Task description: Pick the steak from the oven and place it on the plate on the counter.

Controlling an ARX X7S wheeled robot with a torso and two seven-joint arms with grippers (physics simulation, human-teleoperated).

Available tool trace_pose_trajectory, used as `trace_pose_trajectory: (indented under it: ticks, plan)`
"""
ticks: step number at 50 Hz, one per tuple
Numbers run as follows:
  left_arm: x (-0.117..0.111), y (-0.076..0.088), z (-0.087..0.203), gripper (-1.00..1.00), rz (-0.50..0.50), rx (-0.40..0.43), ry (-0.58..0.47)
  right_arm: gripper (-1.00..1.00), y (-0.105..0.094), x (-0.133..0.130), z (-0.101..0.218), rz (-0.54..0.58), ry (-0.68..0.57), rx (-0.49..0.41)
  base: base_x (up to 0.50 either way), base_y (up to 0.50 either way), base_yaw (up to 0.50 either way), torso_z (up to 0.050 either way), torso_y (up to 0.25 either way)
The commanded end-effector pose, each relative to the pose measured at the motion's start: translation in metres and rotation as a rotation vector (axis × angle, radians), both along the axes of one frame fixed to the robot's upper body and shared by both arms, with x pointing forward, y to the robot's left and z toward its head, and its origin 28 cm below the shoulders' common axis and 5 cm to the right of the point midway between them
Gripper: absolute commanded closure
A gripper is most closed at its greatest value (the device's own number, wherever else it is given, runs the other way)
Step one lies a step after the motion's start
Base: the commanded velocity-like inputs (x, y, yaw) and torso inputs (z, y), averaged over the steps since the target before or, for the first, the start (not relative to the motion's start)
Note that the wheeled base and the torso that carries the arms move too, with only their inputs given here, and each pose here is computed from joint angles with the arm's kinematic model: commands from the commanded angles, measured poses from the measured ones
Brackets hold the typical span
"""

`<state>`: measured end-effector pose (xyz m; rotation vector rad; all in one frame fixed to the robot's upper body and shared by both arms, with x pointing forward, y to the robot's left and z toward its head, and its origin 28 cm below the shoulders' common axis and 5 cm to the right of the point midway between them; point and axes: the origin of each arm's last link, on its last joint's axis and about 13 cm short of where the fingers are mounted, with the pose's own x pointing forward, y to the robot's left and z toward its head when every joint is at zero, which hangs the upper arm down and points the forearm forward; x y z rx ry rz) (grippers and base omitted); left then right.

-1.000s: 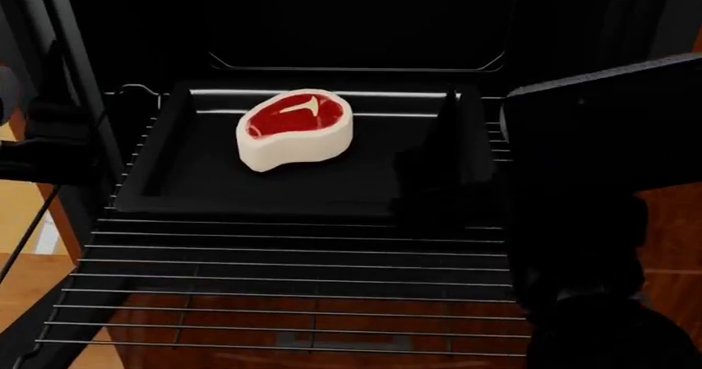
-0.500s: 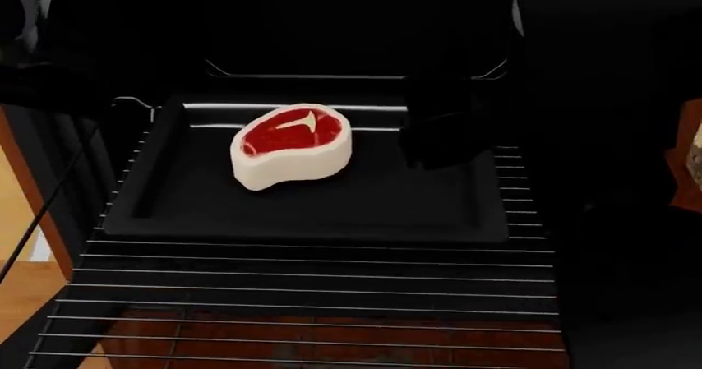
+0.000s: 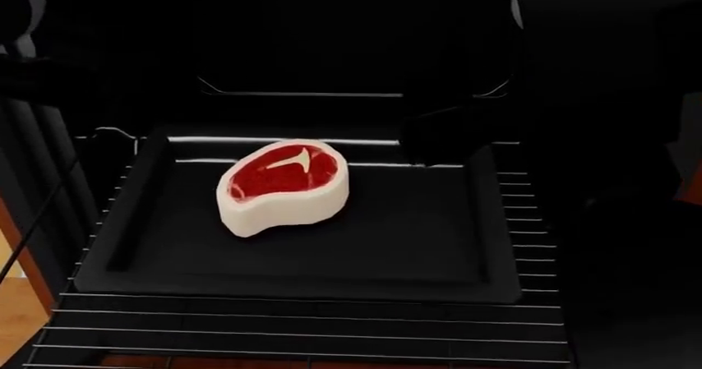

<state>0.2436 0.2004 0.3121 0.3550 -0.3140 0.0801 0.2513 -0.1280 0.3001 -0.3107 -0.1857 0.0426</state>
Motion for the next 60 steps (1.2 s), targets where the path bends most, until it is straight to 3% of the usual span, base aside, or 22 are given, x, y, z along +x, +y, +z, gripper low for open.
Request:
trace_pose_trajectory:
  ticks: [1, 34, 35, 36, 37, 60]
  plan:
    - [0.000, -0.001, 0.003, -1.00, -0.037, -0.024, -0.026, -1.00, 0.000, 0.000, 0.001, 0.002, 0.001, -0.003, 0.00, 0.00, 0.00, 0.000, 0.000]
    - [-0.002, -0.001, 0.003, -1.00, -0.033, -0.025, -0.021, -1.00, 0.001, -0.001, 0.002, 0.003, -0.002, -0.010, 0.00, 0.00, 0.00, 0.000, 0.000]
    - [0.002, -0.002, -0.031, -1.00, -0.084, -0.017, -0.024, -1.00, 0.003, -0.011, -0.020, 0.027, 0.026, -0.014, 0.00, 0.00, 0.00, 0.000, 0.000]
    - [0.000, -0.002, -0.004, -1.00, -0.054, -0.017, -0.035, -1.00, 0.000, -0.002, 0.002, -0.003, -0.006, -0.020, 0.00, 0.00, 0.00, 0.000, 0.000]
    - [-0.002, -0.001, 0.005, -1.00, -0.034, -0.021, -0.025, -1.00, 0.000, -0.001, 0.002, -0.002, -0.002, -0.023, 0.00, 0.00, 0.00, 0.000, 0.000]
    - [0.027, -0.011, 0.022, -1.00, -0.114, 0.157, 0.160, -1.00, -0.005, 0.001, 0.009, -0.005, 0.035, -0.027, 0.00, 0.00, 0.00, 0.000, 0.000]
